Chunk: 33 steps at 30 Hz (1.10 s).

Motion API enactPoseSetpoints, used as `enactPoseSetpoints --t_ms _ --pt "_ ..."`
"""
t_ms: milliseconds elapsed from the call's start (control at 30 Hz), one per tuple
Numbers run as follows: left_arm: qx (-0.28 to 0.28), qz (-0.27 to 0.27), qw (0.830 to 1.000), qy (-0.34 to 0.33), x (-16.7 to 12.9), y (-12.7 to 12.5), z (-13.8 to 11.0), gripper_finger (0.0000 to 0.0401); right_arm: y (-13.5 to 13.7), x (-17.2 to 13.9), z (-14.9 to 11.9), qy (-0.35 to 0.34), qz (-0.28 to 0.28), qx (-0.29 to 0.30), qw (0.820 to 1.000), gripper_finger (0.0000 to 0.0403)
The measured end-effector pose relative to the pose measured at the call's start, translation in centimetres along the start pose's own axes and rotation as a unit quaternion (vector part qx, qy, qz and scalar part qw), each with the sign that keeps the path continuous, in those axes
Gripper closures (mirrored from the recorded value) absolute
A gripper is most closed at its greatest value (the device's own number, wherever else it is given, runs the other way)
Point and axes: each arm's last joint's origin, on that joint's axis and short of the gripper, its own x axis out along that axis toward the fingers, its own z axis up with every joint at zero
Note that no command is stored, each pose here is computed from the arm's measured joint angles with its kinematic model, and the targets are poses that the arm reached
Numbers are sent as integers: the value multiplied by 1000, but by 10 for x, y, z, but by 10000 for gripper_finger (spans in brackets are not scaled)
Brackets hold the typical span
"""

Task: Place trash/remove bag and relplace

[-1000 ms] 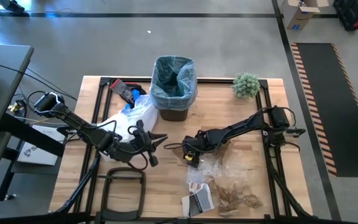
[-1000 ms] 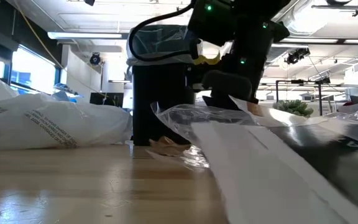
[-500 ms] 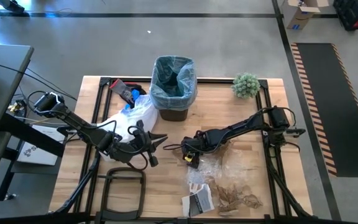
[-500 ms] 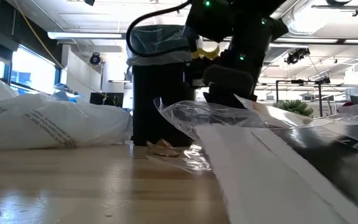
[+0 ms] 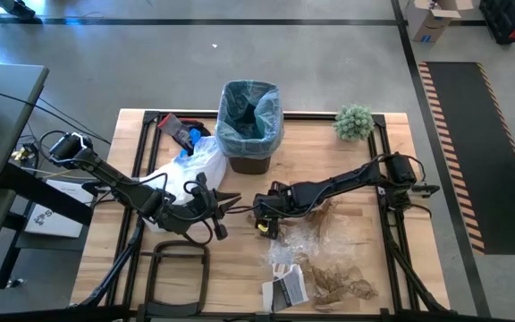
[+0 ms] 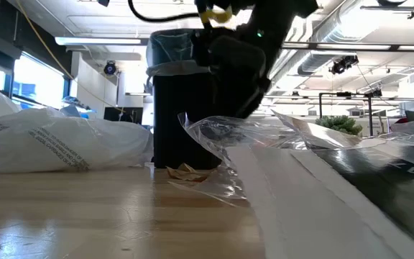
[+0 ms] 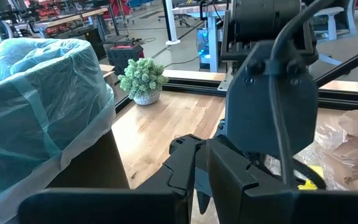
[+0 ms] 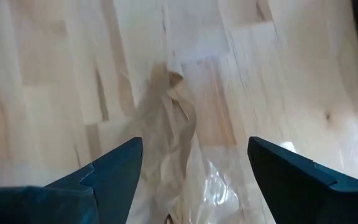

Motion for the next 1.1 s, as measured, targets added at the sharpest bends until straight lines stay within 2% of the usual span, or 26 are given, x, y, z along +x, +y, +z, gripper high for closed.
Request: enactPoseSetpoints --t_ms 367,567,733,900,1100 --pt "0 0 1000 0 0 0 0 378 -1 -4 4 -10 -19 -11 1000 123" --pt "0 0 1000 0 0 0 0 378 -5 -41 8 -34 -4 -3 999 123" --pt "1 0 1000 1 0 0 0 378 -8 -59 4 -19 20 8 1000 123" --pt "1 0 1000 1 0 0 0 378 -7 -39 1 9 26 8 1000 120" --pt "1 0 1000 1 0 0 0 378 -17 -5 -4 71 35 46 996 87"
